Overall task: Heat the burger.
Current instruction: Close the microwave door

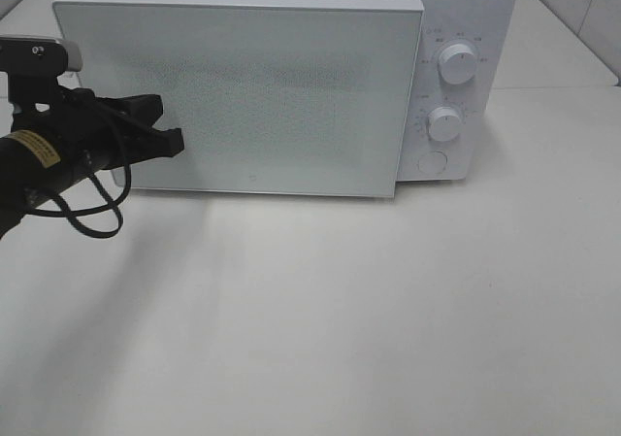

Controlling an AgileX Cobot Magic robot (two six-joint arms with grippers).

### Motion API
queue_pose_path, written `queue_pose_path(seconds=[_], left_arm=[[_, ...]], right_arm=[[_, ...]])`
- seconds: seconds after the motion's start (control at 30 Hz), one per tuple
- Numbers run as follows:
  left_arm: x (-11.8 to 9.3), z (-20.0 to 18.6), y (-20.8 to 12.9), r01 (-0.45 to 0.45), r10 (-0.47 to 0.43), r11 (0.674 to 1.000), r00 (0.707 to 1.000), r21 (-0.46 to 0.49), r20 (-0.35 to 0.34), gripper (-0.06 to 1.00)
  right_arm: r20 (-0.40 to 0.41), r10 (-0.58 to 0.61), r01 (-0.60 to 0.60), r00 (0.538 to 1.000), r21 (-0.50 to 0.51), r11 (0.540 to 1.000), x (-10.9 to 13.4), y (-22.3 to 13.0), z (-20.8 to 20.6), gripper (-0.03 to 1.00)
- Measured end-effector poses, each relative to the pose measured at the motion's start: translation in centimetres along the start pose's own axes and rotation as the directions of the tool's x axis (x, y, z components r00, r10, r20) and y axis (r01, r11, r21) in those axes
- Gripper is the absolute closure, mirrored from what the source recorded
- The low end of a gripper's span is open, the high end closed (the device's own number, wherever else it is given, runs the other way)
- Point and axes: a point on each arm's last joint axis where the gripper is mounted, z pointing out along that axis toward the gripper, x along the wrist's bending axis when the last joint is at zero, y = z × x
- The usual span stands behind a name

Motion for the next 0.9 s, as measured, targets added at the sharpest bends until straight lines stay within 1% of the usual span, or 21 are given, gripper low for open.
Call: queue_pose_path(seconds=[0.1,0.17,0.2,0.3,0.33,0.4,0.47,0.5,0.57,0.67,0.7,0.9], left_arm=[[-0.9,1.4,0.0,0.066,-0.067,0.997,0.996,-0.027,-0.053,0.94],[-1.1,1.7,0.0,0.076,-0.078,0.997,0.995,-0.032,-0.062,0.94],[-1.5,2.1,-0.1,0.087,-0.089,0.996,0.994,-0.034,-0.066,0.94],[-1.7,2.3,-0.1,0.092,-0.094,0.995,0.993,-0.037,-0.066,0.94],[-2.1,2.7,-0.2,0.093,-0.095,0.995,0.994,-0.037,-0.062,0.94],[-2.3,2.9,-0.3,0.088,-0.090,0.996,0.994,-0.034,-0.058,0.94],[-3.3,3.5,-0.4,0.048,-0.049,0.998,0.998,-0.026,-0.045,0.94],[-3.3,3.5,-0.4,0.048,-0.049,0.998,0.998,-0.026,-0.045,0.94],[-3.7,3.7,-0.4,0.015,-0.016,1.000,0.998,-0.022,-0.055,0.94],[-3.8,3.8,-0.5,0.005,-0.006,1.000,0.998,-0.018,-0.059,0.94],[-4.0,3.8,-0.5,-0.012,0.011,1.000,0.998,-0.016,-0.063,0.94],[-4.3,4.2,-0.3,-0.028,0.027,1.000,0.997,-0.011,-0.073,0.94]], right_arm=[[0.000,0.000,0.000,1.000,0.000,1.000,0.0,0.0,0.0,0.04],[0.000,0.000,0.000,1.000,0.000,1.000,0.0,0.0,0.0,0.04],[0.000,0.000,0.000,1.000,0.000,1.000,0.0,0.0,0.0,0.04],[0.000,0.000,0.000,1.000,0.000,1.000,0.0,0.0,0.0,0.04],[0.000,0.000,0.000,1.000,0.000,1.000,0.0,0.0,0.0,0.04],[0.000,0.000,0.000,1.000,0.000,1.000,0.0,0.0,0.0,0.04],[0.000,0.000,0.000,1.000,0.000,1.000,0.0,0.0,0.0,0.04],[0.000,0.000,0.000,1.000,0.000,1.000,0.0,0.0,0.0,0.04],[0.000,0.000,0.000,1.000,0.000,1.000,0.0,0.0,0.0,0.04],[0.000,0.000,0.000,1.000,0.000,1.000,0.0,0.0,0.0,0.04],[0.000,0.000,0.000,1.000,0.000,1.000,0.0,0.0,0.0,0.04],[0.000,0.000,0.000,1.000,0.000,1.000,0.0,0.0,0.0,0.04]])
